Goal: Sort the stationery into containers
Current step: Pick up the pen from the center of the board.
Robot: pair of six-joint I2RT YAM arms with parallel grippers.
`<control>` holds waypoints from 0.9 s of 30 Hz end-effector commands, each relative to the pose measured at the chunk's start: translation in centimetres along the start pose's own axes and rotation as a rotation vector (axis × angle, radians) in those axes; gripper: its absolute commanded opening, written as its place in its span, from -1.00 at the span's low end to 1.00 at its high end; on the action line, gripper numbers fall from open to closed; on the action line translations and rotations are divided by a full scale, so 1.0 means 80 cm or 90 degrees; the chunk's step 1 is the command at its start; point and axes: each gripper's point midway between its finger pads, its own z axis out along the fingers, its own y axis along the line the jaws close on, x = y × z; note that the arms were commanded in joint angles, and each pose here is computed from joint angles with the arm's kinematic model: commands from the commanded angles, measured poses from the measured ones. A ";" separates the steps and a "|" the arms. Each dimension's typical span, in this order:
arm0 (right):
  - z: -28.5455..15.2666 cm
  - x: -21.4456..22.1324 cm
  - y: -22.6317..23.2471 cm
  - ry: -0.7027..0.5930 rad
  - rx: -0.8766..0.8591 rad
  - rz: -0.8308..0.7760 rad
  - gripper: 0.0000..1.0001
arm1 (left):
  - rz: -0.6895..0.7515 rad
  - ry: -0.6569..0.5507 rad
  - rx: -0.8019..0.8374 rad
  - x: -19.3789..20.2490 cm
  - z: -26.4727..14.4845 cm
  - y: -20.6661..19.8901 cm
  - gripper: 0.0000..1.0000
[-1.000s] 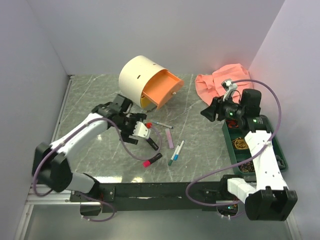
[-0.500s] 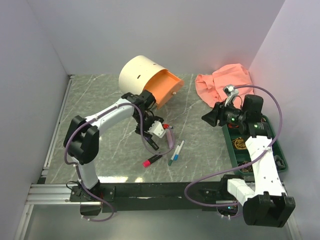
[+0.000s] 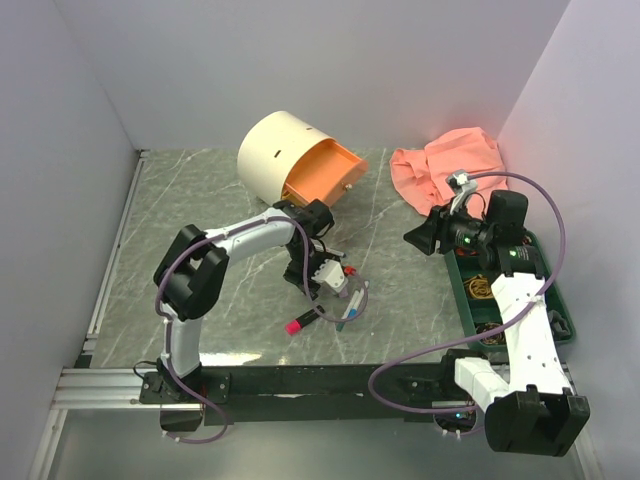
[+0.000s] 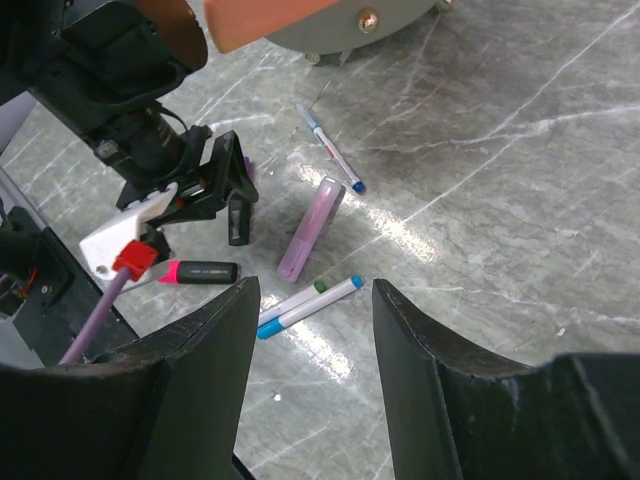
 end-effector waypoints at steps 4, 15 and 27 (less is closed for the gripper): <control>-0.001 -0.012 0.000 -0.014 -0.008 -0.027 0.12 | -0.027 0.028 -0.001 0.011 0.017 0.000 0.13; 0.000 -0.006 -0.003 -0.013 -0.005 -0.017 0.12 | -0.045 0.070 -0.004 0.037 0.035 -0.015 0.05; -0.006 -0.014 -0.004 -0.008 0.005 -0.027 0.07 | -0.093 0.015 -0.058 -0.017 -0.044 -0.010 -0.85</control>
